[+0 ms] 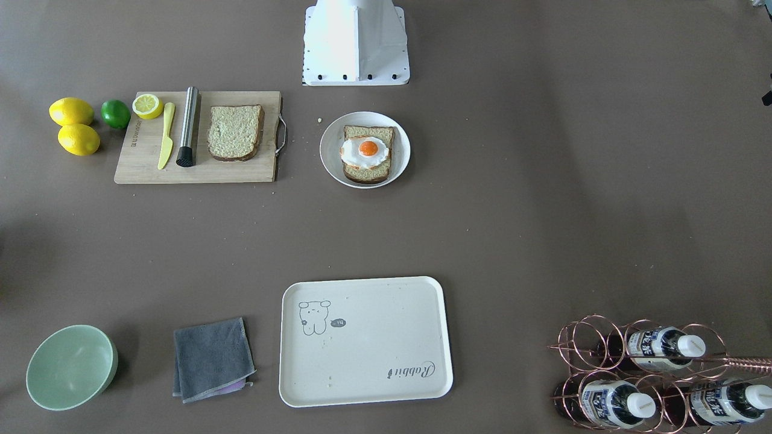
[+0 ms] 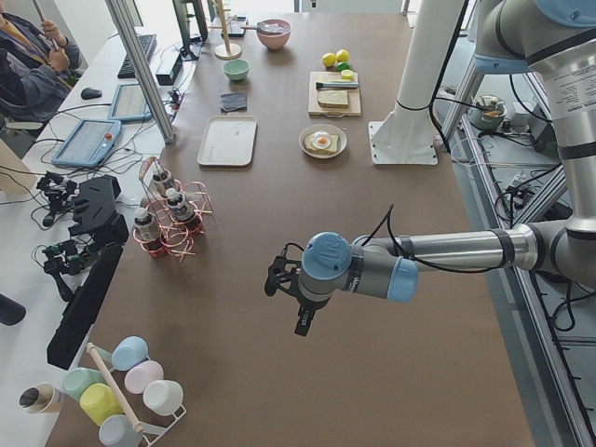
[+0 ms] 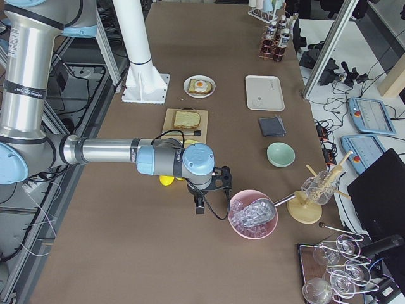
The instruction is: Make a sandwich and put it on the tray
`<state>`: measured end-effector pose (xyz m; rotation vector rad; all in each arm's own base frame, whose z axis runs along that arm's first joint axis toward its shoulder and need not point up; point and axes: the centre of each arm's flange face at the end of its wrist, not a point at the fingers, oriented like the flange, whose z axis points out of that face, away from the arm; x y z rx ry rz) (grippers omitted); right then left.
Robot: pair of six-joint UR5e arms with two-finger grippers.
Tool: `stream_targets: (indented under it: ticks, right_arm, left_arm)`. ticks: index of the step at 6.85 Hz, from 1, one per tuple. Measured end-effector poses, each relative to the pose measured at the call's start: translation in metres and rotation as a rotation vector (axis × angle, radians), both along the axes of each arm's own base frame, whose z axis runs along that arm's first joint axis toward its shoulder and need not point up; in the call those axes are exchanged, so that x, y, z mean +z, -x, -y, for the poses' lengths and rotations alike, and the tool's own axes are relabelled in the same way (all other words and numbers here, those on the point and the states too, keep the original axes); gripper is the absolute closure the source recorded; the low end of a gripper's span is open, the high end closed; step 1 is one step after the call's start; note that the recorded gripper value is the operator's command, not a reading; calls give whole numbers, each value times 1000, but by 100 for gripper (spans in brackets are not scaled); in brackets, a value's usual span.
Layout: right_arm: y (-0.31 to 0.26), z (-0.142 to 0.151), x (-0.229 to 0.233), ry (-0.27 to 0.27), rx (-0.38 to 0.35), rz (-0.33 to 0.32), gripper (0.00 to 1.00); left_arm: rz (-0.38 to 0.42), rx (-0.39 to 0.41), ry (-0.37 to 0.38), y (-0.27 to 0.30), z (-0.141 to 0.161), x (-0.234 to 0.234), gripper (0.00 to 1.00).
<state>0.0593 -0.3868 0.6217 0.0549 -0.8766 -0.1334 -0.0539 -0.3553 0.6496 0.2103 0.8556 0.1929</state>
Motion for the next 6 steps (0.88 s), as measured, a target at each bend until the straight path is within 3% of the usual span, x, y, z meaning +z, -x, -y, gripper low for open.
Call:
stream_targets:
  ticks: [1,3,6]
  right_arm:
    - [10,2,-10,-13,-17,30,0]
    - [43,9,-34,18,5,91,0]
    - [151,10,-87,49,72,161,2]
  left_arm:
    - [1,0,12,0,-5,4,3]
    - [0,1,18,0,-7,7,2]
    - [-3,1,13,-1,-8,5,2]
